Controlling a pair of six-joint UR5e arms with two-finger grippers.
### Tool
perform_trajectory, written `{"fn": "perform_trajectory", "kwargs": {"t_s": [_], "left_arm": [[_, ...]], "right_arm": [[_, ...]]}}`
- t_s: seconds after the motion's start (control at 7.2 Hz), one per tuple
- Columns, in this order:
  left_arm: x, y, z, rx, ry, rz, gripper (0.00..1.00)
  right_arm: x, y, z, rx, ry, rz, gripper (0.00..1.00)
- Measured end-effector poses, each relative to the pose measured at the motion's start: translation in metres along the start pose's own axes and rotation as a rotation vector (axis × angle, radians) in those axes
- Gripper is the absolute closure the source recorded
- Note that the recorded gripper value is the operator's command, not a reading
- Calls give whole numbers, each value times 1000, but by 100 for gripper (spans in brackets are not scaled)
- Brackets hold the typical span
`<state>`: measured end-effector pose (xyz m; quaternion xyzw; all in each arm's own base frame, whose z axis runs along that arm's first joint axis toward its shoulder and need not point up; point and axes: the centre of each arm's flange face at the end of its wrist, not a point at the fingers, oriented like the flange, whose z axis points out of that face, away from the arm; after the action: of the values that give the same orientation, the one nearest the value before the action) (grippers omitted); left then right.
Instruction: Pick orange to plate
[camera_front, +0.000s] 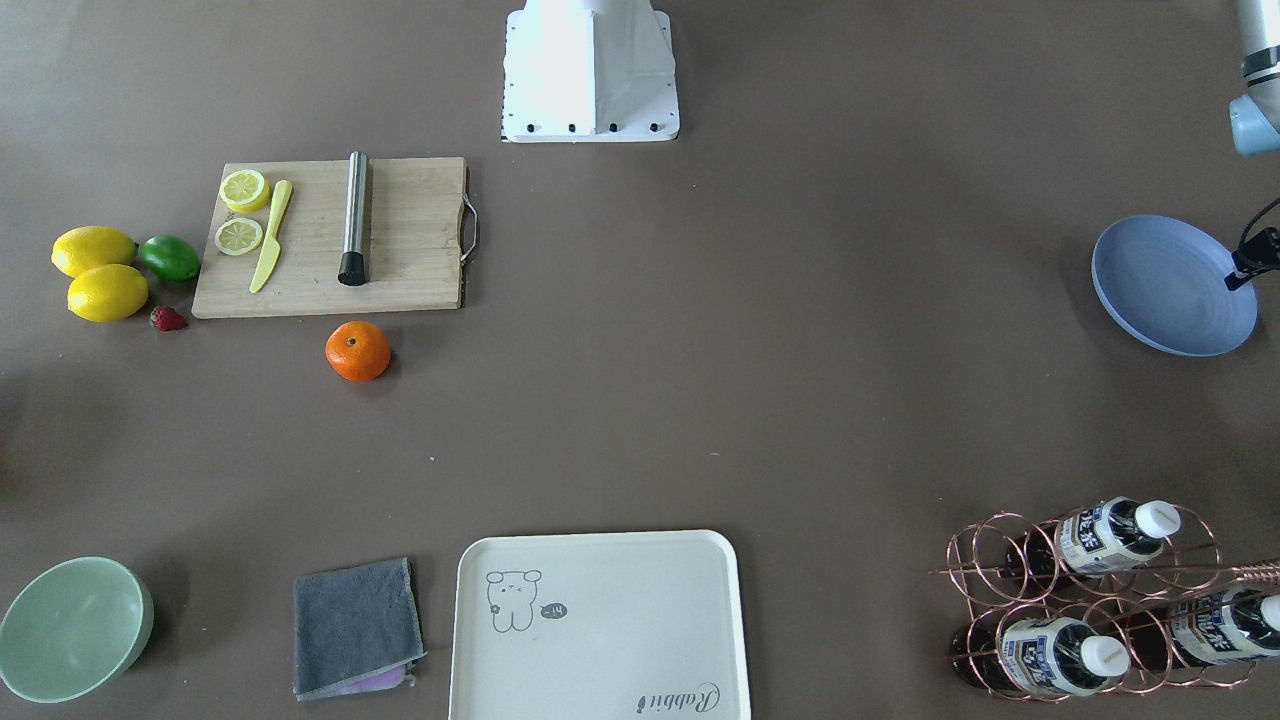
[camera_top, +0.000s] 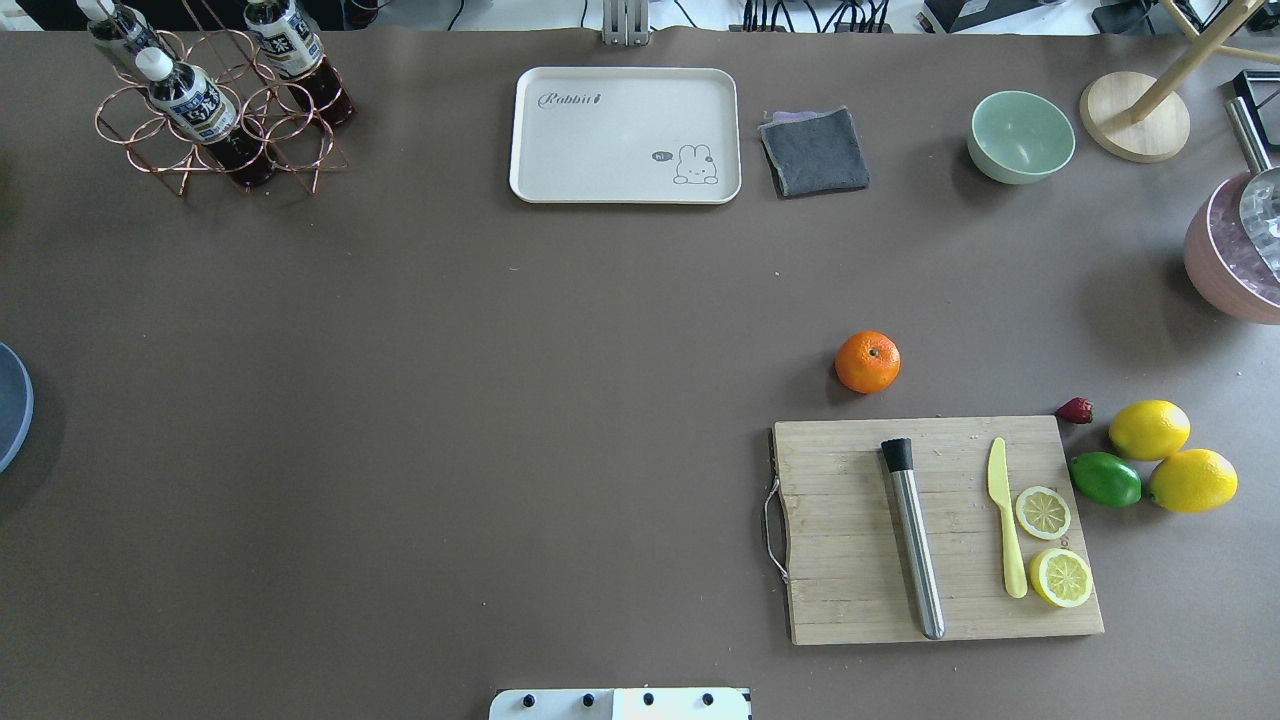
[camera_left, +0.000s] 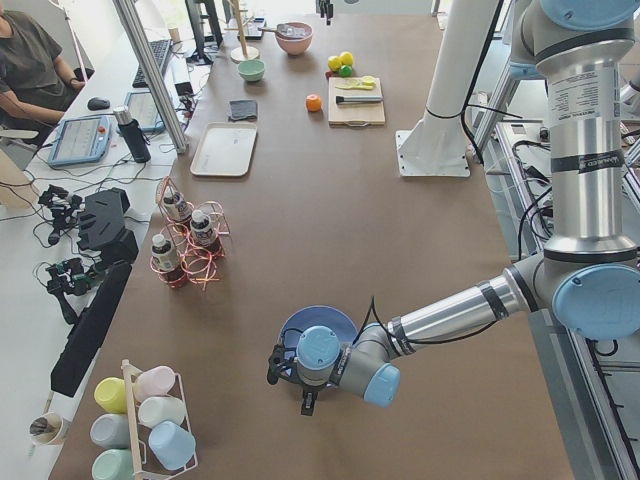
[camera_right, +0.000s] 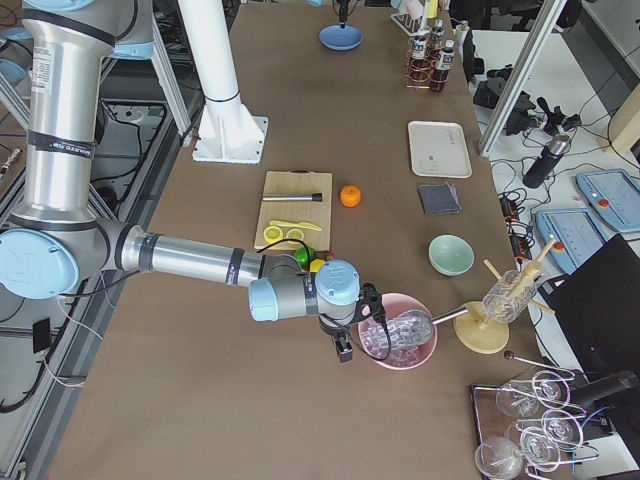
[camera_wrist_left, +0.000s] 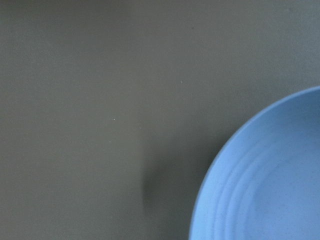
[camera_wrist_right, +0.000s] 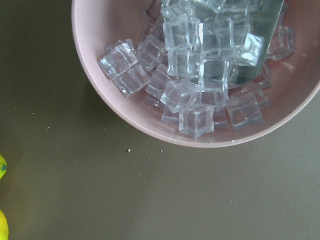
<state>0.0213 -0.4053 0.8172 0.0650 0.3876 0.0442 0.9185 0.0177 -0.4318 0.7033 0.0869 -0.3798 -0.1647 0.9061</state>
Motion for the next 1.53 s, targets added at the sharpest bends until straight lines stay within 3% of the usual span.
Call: {"fn": "perform_trajectory", "kwargs": {"t_s": [0.28, 0.42, 0.69, 1.11, 1.53], "left_arm": [[0, 4, 3, -15, 24, -6, 42], [-1, 6, 5, -21, 28, -10, 55], [-3, 8, 7, -27, 31, -15, 100], [1, 6, 6, -30, 51, -53, 100], [58, -35, -33, 25, 171, -54, 100]], "right_arm": [[-1, -2, 0, 3, -6, -3, 0], [-2, -3, 0, 5, -13, -5, 0], [-5, -4, 0, 9, -30, -13, 0], [-8, -4, -1, 14, -45, -18, 0], [-14, -10, -7, 28, -44, -30, 0]]}}
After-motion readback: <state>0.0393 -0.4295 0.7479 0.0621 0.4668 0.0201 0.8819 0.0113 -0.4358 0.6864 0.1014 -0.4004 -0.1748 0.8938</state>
